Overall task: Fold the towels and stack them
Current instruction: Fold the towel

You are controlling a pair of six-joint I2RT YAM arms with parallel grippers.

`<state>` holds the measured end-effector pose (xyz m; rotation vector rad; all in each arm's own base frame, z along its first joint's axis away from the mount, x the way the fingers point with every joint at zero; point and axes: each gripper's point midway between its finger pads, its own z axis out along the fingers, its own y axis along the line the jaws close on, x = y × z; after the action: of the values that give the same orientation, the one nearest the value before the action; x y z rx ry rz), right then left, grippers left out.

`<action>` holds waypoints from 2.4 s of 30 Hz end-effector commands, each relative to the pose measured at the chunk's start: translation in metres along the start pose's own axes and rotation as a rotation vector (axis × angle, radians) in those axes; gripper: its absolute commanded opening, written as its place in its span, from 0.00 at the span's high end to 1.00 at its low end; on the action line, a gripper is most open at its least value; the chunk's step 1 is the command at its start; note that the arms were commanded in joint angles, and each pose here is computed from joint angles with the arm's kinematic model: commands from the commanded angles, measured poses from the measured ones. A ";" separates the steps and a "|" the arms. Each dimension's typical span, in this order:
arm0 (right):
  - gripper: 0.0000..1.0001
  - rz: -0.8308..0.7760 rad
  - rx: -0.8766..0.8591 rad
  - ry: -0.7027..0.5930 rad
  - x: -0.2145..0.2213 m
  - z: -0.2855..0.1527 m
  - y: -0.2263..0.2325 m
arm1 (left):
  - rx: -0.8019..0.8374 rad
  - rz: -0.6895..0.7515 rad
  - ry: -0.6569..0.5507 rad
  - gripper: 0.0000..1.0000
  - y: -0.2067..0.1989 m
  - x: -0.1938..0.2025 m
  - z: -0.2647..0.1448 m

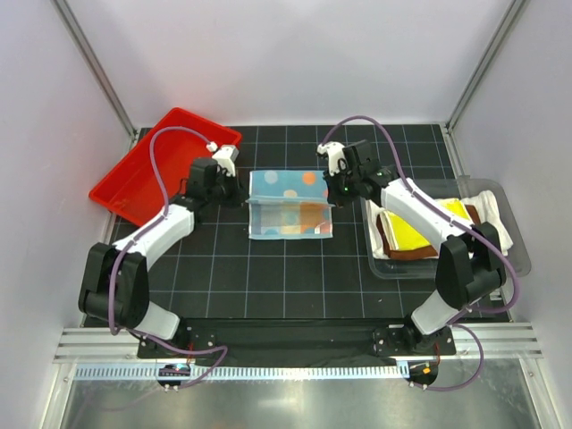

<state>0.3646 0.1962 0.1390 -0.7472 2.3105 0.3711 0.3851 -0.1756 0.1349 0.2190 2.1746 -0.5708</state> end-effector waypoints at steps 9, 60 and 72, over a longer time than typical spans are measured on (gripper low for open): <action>0.99 0.036 0.006 0.044 0.030 -0.001 0.016 | -0.055 -0.027 0.034 1.00 0.003 0.023 -0.010; 0.48 0.280 0.103 0.003 -0.028 0.037 -0.009 | -0.108 -0.129 0.114 0.61 -0.026 0.025 0.008; 0.49 0.232 -0.056 0.060 -0.067 0.082 -0.071 | -0.037 0.219 0.136 0.55 0.008 -0.069 0.054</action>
<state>0.4920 0.1998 0.1206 -0.4532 2.4323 0.4544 0.4674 -0.1981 0.1919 0.3366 2.1641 -0.4284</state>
